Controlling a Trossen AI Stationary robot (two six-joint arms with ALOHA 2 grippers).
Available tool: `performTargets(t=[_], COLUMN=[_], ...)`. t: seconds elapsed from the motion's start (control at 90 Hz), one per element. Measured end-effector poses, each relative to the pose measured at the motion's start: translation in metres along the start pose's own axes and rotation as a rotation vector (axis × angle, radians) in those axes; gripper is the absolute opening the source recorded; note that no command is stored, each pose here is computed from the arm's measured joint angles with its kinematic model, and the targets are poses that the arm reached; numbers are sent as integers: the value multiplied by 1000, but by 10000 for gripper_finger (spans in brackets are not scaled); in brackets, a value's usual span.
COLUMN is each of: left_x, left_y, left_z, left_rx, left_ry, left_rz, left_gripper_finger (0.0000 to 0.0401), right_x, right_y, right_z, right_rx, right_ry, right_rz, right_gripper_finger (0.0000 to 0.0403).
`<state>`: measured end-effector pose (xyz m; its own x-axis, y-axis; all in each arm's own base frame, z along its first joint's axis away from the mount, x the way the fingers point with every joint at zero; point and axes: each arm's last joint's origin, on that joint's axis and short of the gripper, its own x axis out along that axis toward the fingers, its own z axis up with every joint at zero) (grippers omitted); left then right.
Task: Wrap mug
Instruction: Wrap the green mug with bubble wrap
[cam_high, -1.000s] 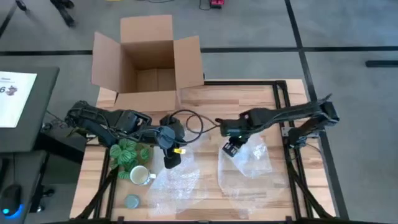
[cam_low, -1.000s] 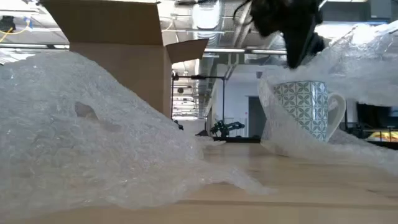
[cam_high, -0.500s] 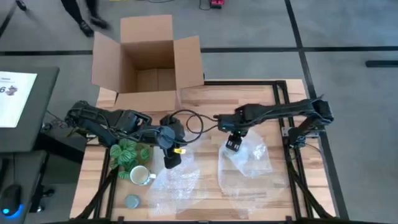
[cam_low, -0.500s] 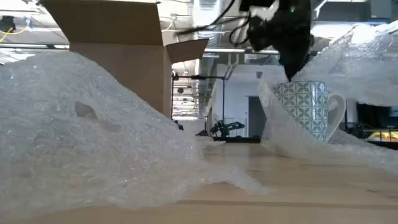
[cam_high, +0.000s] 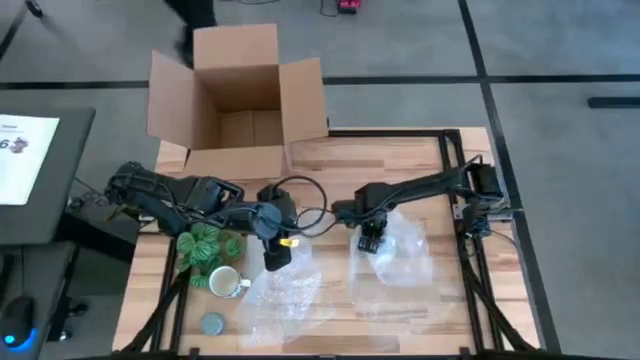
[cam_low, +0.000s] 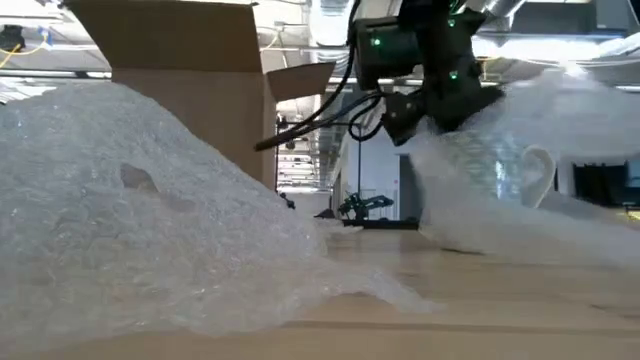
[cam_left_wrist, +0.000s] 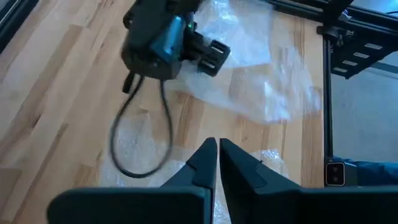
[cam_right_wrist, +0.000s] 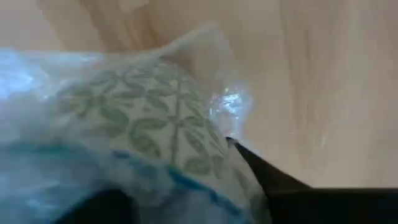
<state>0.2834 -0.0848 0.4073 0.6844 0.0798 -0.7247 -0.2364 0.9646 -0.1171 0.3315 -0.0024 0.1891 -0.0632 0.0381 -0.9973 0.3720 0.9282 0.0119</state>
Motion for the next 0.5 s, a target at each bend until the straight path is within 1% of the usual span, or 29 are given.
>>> performTargets(t=[0.1,0.167,0.344,0.5], left_x=[0,0,0,0], left_y=[0,0,0,0], left_z=[0,0,0,0], left_rx=[1,3,5,5], left_ry=[0,0,0,0], left_rz=[0,0,0,0], left_gripper_finger=[0,0,0,0], right_x=[-13,-21,-24,-25], right_y=[-17,-29,-62,-79], right_z=[1,3,14,22], right_rx=[134,189,293,346], right_ry=[-42,-76,-133,-185], right_rz=[9,12,12,29], right_gripper_finger=[18,16,11,25])
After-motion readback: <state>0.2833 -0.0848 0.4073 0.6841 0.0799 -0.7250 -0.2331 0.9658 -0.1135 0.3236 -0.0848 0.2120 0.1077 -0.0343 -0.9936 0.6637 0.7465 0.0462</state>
